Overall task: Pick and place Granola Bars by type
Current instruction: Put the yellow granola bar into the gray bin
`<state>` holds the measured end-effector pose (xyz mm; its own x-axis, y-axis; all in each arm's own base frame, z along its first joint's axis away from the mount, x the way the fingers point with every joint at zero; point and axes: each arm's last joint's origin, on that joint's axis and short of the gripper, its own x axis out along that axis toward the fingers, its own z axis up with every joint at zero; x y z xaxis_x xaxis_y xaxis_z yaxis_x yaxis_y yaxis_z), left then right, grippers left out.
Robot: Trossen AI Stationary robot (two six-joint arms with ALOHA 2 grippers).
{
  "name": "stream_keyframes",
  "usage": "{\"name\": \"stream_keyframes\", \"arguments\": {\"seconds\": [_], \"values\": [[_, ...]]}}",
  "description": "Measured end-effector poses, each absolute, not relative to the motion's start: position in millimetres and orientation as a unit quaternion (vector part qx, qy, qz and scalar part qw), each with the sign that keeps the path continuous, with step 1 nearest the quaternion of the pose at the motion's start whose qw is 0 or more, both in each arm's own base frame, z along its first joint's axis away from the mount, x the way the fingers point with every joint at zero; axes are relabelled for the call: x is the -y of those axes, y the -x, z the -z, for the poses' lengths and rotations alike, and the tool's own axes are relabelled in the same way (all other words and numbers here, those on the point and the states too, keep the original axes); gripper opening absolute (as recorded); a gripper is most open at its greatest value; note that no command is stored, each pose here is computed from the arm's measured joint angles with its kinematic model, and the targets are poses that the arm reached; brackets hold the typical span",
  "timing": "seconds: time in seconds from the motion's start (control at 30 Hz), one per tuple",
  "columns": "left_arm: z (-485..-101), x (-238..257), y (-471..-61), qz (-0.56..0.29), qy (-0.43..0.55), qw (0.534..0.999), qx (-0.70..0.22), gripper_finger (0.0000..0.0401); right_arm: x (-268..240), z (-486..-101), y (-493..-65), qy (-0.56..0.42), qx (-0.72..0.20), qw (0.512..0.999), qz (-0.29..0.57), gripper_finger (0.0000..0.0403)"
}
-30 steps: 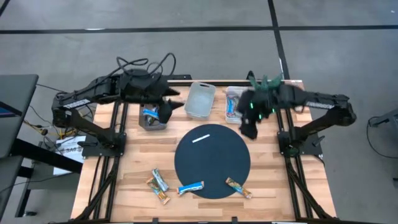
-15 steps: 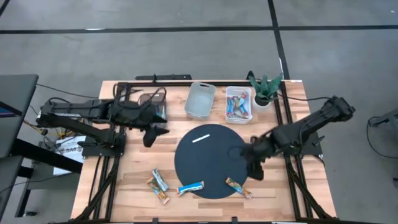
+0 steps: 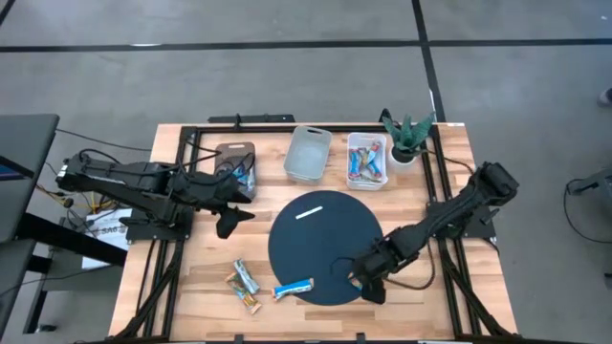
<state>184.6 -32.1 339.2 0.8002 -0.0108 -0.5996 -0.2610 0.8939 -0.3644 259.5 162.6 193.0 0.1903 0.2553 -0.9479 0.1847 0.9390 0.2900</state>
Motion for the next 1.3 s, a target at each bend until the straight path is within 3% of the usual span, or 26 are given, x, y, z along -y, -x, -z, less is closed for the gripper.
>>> {"name": "stream_keyframes", "arguments": {"seconds": [0.57, 0.7, 0.97, 1.3], "values": [[-336, 34, -181, -0.062, 0.202, 0.918, -0.335, 0.0238, -179, -138, -274, -0.195, -0.684, 0.702, 0.005, 0.0218], [-335, 34, -181, -0.057, 0.201, 0.918, -0.336, 0.0238, -177, -140, -273, -0.199, -0.683, 0.702, 0.008, 0.0175], [-336, 34, -181, -0.053, 0.197, 0.919, -0.336, 0.0238, -172, -154, -275, -0.213, -0.667, 0.714, 0.001, 0.0017], [-336, 34, -181, -0.053, 0.198, 0.92, -0.333, 0.0238, -149, -195, -287, -0.231, -0.606, 0.761, -0.014, 0.0005]]}}
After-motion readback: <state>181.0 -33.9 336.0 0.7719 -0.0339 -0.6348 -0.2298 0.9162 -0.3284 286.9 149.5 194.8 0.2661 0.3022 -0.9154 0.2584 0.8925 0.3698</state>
